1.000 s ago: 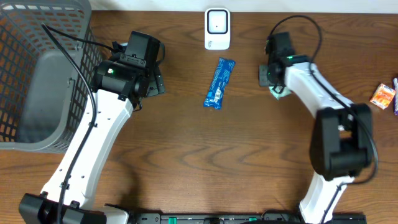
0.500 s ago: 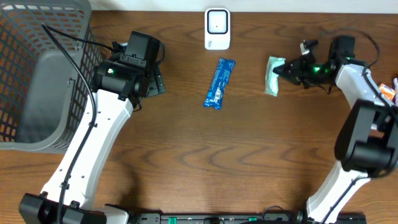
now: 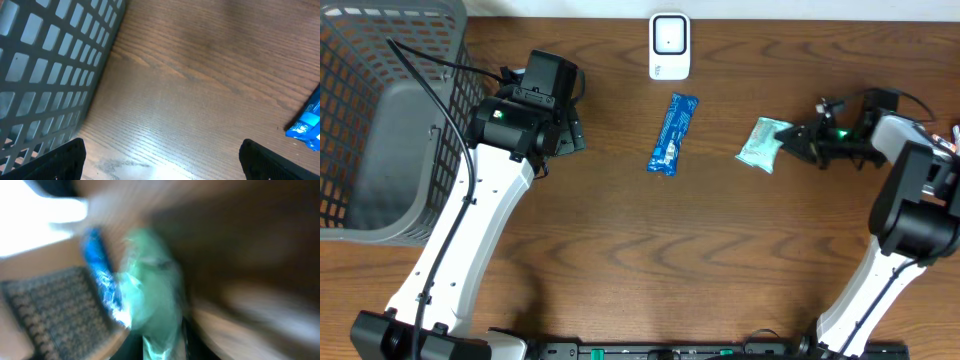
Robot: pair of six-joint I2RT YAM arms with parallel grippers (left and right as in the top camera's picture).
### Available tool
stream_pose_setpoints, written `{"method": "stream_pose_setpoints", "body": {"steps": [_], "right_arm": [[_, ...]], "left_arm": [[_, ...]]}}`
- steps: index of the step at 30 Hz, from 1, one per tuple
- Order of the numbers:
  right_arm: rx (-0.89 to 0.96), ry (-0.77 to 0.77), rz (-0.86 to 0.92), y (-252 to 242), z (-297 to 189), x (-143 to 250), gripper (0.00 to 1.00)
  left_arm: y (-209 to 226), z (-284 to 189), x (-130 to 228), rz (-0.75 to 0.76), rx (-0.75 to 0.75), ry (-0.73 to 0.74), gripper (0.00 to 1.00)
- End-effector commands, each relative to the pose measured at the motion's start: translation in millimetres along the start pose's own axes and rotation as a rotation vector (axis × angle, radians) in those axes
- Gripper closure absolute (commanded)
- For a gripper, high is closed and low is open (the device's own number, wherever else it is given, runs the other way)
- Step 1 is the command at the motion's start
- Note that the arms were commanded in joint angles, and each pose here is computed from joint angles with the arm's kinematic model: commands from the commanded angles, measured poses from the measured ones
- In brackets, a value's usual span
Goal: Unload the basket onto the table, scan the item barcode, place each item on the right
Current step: 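Carry the wipes pack right, away from the scanner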
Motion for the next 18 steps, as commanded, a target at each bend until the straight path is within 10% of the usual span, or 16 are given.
{"method": "stream_pose_setpoints", "body": {"steps": [1, 5, 18], "right_arm": [[0.302, -0.102, -0.063, -14, -41, -13, 0.58], [0.425, -0.165, -0.105, 1, -73, -14, 0.37], [0.570, -0.078, -0.275, 40, -39, 9, 0.42]], "left_arm": [[2, 0, -1, -0.010, -0.008, -0.002, 0.02], [2, 0, -1, -0.010, -0.008, -0.002, 0.02], [1, 0, -1, -0.010, -0.008, -0.002, 0.02]]}}
Point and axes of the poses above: each gripper's point midway between its finger pads, its own z axis out along the fingers, its own y axis along the line the jaws close on, x = y × z, the point moved 2 cm from there along -z, back along the fingers, and after that the axes turned 11 degrees about -z, right-handed, at the moved point
